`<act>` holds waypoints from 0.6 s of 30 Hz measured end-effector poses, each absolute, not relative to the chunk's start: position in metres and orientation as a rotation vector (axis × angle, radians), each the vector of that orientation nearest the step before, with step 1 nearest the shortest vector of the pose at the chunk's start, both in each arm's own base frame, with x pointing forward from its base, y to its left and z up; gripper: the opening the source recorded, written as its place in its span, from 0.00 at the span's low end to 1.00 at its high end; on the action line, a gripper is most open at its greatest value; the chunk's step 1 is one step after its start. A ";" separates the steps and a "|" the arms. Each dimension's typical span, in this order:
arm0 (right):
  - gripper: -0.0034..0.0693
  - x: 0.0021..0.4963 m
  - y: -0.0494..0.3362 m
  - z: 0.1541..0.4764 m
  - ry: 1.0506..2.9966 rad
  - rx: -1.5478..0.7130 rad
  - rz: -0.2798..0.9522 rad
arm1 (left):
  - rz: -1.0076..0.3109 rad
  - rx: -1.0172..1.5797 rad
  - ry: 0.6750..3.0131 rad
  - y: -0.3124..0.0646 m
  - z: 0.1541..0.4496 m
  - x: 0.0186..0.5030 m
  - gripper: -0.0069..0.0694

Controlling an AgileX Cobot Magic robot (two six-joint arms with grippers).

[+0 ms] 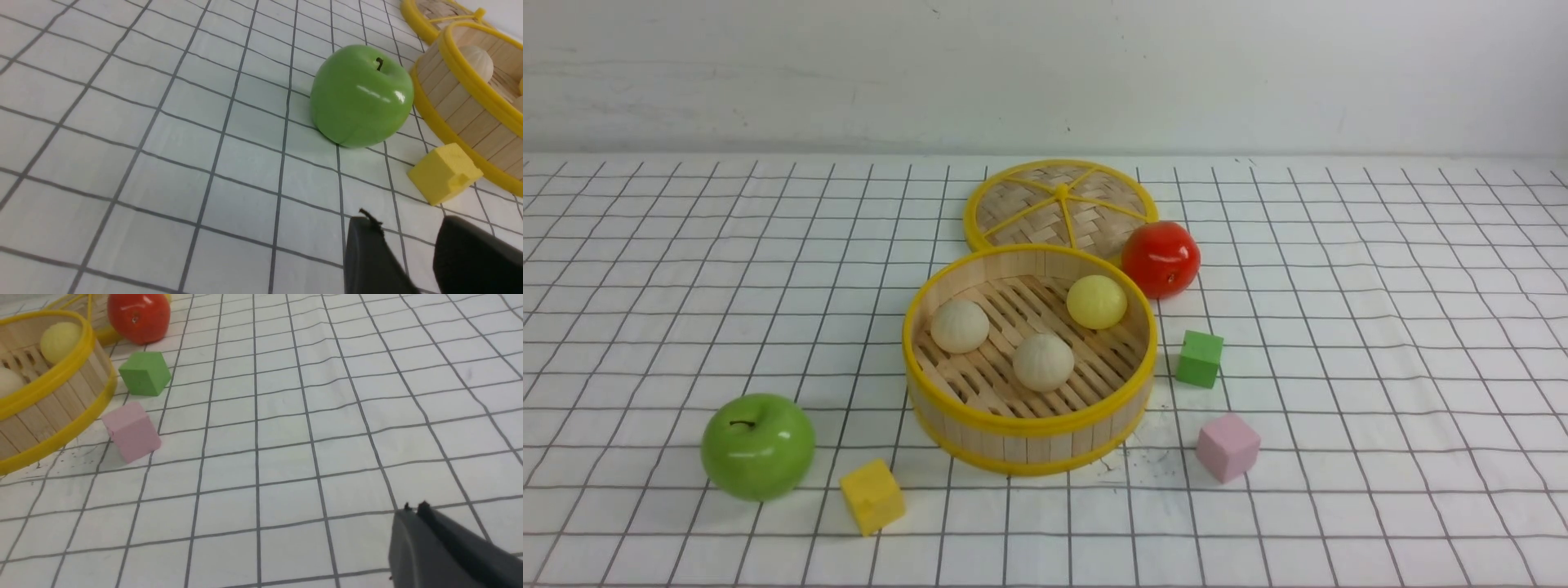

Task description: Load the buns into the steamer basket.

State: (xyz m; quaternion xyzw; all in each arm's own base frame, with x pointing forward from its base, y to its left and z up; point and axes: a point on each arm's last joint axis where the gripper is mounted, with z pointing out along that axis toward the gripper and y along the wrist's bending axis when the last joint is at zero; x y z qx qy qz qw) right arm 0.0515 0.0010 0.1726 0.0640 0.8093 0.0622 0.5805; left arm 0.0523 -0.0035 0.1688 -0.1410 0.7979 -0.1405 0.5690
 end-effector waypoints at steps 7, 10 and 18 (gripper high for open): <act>0.02 0.051 0.002 0.172 1.893 0.160 0.167 | -0.330 -0.331 1.874 -0.004 0.169 0.052 0.40; 0.02 0.051 0.003 0.173 1.893 0.115 0.146 | -0.330 -0.331 1.874 -0.004 0.169 0.052 0.40; 0.02 0.051 0.006 0.173 1.888 -0.066 0.068 | -0.330 -0.331 1.874 -0.004 0.169 0.052 0.40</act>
